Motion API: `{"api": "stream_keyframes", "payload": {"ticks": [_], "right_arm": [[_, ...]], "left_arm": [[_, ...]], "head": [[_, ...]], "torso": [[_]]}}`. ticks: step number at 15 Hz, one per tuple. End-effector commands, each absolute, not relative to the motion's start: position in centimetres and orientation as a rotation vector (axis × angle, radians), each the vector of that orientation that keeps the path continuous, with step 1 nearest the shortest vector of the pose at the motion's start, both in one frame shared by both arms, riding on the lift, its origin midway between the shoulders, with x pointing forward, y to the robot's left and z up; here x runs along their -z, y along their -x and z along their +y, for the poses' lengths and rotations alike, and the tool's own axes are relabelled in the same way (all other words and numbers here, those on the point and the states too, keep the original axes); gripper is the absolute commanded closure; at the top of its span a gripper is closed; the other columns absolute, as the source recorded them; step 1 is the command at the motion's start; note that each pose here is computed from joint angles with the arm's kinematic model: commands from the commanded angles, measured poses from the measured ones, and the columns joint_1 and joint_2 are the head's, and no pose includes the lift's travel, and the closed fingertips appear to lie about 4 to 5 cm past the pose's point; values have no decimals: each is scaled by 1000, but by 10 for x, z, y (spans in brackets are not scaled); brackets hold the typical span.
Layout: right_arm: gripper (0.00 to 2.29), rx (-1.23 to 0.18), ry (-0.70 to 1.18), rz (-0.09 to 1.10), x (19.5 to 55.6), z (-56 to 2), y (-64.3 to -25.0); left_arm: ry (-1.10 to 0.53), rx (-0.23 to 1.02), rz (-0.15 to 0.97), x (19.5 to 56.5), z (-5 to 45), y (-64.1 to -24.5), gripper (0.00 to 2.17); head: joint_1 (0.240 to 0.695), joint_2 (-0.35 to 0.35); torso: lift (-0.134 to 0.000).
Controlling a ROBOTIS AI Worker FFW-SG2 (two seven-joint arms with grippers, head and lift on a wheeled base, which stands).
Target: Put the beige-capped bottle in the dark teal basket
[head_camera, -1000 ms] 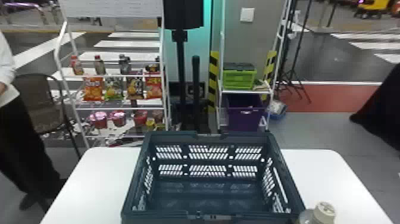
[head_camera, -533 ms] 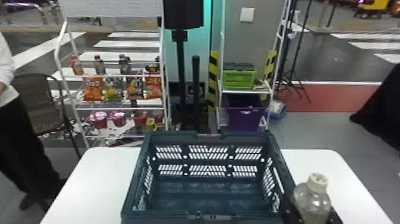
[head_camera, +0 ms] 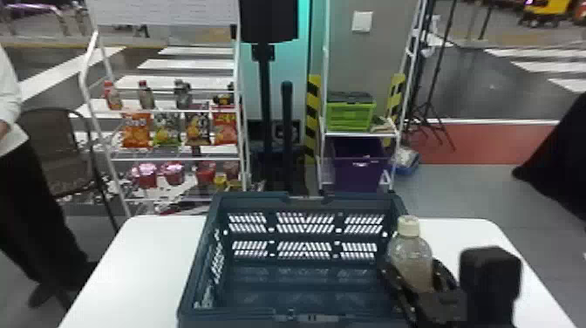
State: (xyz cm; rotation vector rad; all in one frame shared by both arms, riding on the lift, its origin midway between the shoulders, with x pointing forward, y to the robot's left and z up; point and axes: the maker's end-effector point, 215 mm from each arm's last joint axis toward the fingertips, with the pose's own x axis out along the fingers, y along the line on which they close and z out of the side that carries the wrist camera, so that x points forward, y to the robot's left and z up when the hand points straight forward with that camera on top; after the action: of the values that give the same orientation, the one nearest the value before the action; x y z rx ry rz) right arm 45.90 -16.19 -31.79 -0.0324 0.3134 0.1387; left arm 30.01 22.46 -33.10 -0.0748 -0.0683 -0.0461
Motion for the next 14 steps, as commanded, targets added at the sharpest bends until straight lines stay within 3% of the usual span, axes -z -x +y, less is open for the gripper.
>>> {"api": "stream_keyframes", "payload": {"ticks": [1,7,14], "right_arm": [[2071,-166,69,388,320,-148,-479],[2071,-239,148,631,355,-113,-502],[2071,-289,136,736,390,-73,-533]], "left_arm": [[73,46,-61,334,224,-302,154],[72,42,-48,342,224,-303,154],[72,37,-46,344,226,-303,154]], "head": [[499,0],[499,0],[499,0]], "torso": [[0],[0],[0]]}}
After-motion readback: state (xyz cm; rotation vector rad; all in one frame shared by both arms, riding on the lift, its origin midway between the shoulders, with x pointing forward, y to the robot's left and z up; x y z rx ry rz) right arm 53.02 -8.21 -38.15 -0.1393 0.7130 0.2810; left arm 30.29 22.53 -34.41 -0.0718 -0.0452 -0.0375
